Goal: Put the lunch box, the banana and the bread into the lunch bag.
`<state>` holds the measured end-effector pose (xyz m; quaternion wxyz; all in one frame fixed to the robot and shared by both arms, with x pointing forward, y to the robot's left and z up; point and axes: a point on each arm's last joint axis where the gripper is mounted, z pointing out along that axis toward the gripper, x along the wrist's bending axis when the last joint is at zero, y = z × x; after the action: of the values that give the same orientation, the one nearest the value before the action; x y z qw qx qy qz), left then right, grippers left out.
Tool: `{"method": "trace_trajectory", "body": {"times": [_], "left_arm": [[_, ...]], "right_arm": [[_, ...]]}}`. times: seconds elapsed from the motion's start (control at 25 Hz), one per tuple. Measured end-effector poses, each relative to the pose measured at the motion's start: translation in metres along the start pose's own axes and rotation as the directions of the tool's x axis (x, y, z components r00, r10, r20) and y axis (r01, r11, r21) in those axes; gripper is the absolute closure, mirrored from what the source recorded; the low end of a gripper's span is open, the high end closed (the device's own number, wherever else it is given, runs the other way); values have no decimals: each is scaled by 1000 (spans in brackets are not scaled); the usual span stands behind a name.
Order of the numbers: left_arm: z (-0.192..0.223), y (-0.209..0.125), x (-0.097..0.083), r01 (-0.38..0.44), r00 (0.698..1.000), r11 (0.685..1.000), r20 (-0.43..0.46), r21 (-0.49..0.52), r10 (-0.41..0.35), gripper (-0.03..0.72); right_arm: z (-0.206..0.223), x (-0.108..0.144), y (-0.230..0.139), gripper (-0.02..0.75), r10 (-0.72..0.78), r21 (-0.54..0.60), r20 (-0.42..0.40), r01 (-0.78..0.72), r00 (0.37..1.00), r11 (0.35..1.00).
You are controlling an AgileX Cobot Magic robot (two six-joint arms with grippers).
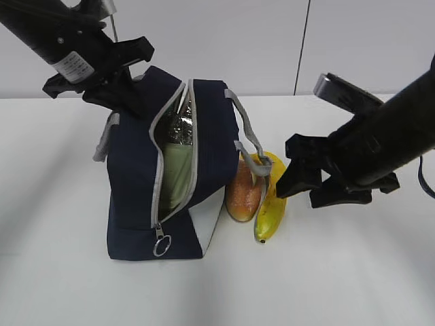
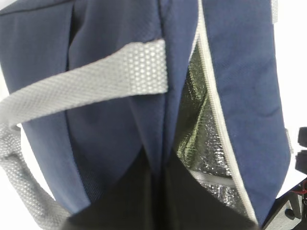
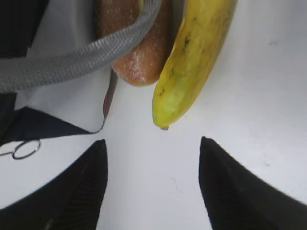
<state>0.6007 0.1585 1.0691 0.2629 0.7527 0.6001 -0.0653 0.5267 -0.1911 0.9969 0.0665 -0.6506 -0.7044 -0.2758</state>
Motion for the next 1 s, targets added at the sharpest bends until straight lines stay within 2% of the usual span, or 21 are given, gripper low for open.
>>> {"method": "trace_trajectory", "body": {"times": [0.48,1.0], "left_arm": [[0,0,0,-1,1000,1000,-2,0,1,691],[0,0,0,-2,1000,1000,-3,0,2,691]], "right_arm": [[4,-10,10,292,38,-185,51,-28,998,982],[55,-26,35,292,63,-97,77,-55,995,994]]}}
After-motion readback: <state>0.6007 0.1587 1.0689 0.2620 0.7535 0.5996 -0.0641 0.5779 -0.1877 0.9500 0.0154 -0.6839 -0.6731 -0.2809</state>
